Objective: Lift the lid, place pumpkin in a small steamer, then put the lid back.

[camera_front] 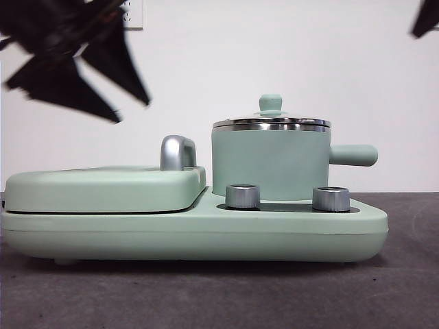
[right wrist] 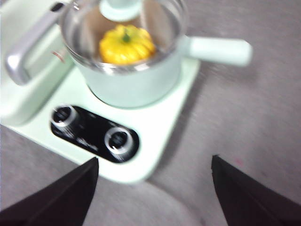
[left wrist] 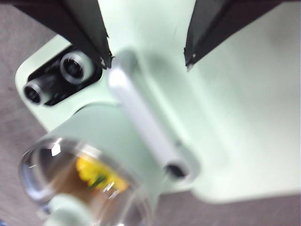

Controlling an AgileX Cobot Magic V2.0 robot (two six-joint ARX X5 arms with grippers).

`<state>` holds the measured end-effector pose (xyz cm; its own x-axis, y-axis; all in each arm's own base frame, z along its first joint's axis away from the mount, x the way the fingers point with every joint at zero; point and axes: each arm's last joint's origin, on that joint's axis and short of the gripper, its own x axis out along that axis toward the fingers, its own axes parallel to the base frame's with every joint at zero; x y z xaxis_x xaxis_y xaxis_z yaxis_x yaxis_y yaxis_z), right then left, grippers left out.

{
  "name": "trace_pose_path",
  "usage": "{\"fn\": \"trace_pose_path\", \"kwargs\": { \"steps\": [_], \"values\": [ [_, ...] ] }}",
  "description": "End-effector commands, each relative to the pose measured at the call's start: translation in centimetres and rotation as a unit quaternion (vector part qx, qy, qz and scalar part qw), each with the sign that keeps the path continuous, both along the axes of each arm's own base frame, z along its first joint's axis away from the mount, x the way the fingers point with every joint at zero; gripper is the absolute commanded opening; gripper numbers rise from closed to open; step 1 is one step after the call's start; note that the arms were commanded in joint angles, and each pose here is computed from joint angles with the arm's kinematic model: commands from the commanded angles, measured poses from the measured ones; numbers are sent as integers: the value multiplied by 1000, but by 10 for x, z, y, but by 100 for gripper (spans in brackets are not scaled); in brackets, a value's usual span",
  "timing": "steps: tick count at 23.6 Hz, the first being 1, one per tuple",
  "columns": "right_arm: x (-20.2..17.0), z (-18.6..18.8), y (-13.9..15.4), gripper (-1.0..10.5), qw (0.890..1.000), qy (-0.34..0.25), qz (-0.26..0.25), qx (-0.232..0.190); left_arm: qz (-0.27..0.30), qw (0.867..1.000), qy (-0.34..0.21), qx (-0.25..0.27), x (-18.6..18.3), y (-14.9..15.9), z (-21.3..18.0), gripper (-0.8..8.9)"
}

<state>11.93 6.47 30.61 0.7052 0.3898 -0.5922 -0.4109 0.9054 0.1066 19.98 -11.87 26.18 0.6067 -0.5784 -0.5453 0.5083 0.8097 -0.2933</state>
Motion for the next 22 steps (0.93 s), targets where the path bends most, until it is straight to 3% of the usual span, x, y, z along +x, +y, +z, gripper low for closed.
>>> {"fn": "trace_pose_path", "kwargs": {
  "steps": [1,10,11,12,13,22],
  "values": [
    [12,0,9,371,1000,-2,21,8,18,1000,3,-23,-15,8,-1,250],
    [31,-12,21,352,998,36,47,14,32,999,10,-20,-51,28,10,244],
    [31,-12,21,196,998,35,47,14,24,999,9,-24,-53,29,11,144],
    [31,-11,21,-3,998,32,47,14,21,999,5,-24,-55,30,13,-28],
    [31,-11,22,24,998,26,51,12,20,999,-2,-27,-56,31,14,30],
    [31,-9,22,38,998,24,59,19,16,999,-16,-36,-59,32,18,7]
  ]
}}
